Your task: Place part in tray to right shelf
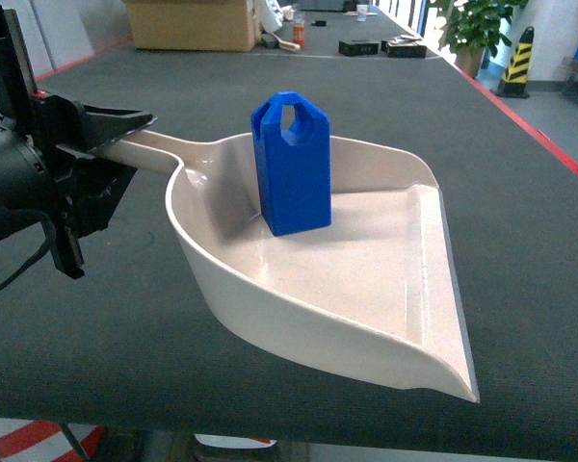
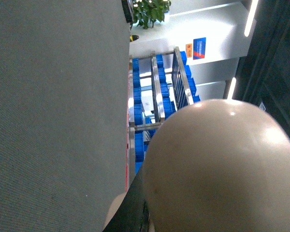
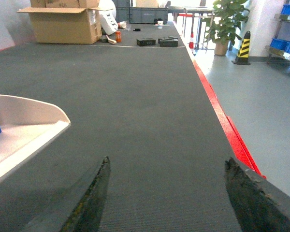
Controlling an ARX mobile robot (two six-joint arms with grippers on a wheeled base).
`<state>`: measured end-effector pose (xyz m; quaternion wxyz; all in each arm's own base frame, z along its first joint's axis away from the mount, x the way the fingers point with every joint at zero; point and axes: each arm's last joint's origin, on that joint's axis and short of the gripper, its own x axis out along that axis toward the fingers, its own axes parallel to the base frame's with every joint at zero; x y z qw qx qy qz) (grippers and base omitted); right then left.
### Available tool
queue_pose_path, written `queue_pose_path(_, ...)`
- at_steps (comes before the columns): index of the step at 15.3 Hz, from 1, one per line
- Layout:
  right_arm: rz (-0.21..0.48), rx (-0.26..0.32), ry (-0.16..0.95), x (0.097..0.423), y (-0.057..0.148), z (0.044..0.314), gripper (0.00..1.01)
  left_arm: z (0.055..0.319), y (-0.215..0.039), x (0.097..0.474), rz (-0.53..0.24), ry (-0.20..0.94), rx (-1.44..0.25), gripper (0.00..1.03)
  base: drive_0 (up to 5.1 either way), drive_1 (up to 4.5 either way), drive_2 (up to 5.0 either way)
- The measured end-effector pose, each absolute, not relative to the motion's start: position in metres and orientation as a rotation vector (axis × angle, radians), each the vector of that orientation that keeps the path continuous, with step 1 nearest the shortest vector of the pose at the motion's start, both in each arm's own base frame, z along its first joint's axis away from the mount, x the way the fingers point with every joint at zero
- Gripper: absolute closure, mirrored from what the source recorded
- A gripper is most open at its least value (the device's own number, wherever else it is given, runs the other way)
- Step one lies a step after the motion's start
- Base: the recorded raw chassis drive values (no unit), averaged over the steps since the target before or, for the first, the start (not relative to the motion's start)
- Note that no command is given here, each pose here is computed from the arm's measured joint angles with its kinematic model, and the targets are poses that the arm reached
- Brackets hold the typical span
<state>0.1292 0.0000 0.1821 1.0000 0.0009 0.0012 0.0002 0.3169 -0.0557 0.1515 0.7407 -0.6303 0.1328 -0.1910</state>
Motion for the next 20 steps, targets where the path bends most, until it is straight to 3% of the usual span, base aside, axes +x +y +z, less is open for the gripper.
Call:
queue_pose_path(3,0.000,0.002,0.001,0.1291,0.0000,0.1822,0.01,0.1514,-0.0548,0.3171,-0.414,0.288,-1.382,0.87,4.9,-2.57,-2.6)
queue_pose_path(20,0.000,0.002,0.003,0.1291,0.0000,0.1818,0.03,0.1508,-0.0562,0.3167,-0.419,0.295,-1.382,0.87,5.0,-2.47,-2.5)
